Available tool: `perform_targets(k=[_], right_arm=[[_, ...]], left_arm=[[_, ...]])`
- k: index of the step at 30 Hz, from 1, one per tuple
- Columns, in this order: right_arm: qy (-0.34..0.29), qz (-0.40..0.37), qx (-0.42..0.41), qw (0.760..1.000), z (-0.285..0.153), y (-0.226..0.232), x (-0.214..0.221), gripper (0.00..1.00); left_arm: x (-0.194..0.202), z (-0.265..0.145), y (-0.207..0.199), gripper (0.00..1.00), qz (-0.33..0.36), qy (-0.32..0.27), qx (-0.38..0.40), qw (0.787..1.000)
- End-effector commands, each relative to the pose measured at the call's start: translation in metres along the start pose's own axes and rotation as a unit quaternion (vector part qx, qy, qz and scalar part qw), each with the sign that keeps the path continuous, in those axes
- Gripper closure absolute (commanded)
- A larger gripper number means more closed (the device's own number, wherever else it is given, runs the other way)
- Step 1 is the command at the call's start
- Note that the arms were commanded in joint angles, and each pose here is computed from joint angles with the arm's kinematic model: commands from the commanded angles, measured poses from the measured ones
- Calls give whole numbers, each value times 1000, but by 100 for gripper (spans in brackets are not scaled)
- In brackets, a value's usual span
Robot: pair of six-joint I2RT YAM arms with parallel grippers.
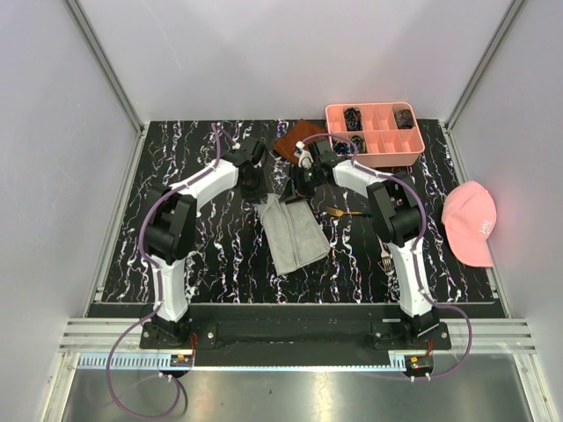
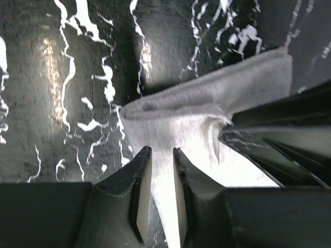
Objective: Fold the napkin into a case and place the utensils inside
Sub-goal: Smooth out the 2/3-rectangle-folded napkin at the center of the board.
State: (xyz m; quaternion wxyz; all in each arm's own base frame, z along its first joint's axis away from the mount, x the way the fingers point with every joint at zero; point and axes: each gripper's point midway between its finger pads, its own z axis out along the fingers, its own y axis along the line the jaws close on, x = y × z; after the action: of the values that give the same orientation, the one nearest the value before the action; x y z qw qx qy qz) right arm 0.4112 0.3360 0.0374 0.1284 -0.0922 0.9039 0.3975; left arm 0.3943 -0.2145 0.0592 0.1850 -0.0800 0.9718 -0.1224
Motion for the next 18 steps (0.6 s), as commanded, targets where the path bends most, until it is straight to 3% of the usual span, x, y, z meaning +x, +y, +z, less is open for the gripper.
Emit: perform_targets(k=[1,13,18], right_arm=[[-23,-18,-12,1000,3,14,-22,66],[-13,-1,-38,999,24,12,-31,87],[-9,5,-57,998,26,18,-32,89]], left_arm=[[-20,9,-7,76,0,-20,8,1000],[-9,17,-23,77,-16,2,48,999],[-8,15,-34,77,-21,6,73,997]])
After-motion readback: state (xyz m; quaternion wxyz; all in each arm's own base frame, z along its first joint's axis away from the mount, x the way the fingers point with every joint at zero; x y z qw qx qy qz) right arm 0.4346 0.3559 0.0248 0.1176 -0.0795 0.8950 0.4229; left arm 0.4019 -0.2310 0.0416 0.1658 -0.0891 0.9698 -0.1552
